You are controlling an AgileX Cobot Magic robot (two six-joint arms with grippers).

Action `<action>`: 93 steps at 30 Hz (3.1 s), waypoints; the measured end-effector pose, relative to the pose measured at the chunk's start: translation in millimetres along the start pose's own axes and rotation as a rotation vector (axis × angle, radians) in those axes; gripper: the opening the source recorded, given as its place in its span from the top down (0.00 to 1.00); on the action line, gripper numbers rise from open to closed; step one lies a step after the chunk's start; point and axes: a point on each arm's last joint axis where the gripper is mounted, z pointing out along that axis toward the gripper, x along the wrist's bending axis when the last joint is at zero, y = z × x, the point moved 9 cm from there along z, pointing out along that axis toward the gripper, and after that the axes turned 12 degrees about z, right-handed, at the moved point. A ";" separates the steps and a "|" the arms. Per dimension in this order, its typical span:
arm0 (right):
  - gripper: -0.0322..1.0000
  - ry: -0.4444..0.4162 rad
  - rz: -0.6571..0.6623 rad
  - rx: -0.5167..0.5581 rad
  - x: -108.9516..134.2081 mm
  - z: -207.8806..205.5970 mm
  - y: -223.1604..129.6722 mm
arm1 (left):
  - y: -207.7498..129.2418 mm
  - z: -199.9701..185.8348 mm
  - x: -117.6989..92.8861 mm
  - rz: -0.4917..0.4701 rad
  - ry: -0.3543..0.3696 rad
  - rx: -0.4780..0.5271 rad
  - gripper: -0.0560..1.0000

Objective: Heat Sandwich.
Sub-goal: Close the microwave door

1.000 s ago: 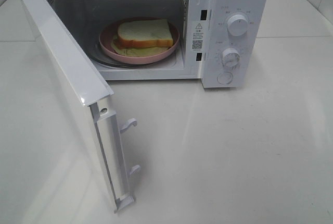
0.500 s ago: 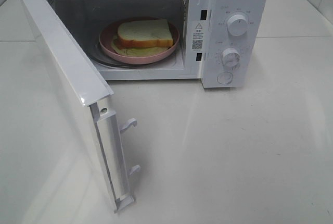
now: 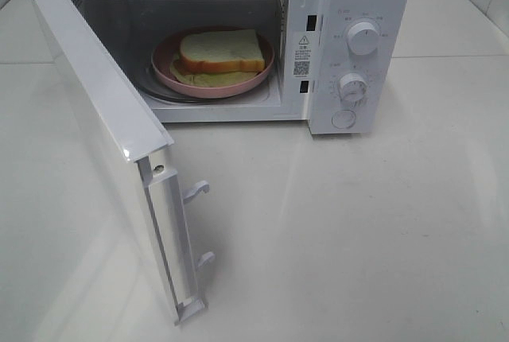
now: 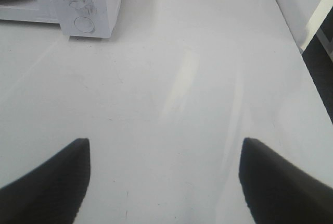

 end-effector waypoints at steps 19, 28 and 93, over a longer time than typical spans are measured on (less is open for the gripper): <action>0.23 0.000 0.000 0.000 0.0 0.0 0.0 | 0.1 0.0 -0.6 -0.002 -0.003 -0.001 0.01; 0.23 0.000 0.000 0.000 0.0 0.0 0.0 | 2.4 -0.1 -1.7 -0.007 -0.012 -0.002 0.01; 0.23 0.001 0.000 0.000 0.2 0.0 0.0 | 46.3 210.8 -25.8 0.026 -0.156 -0.289 0.95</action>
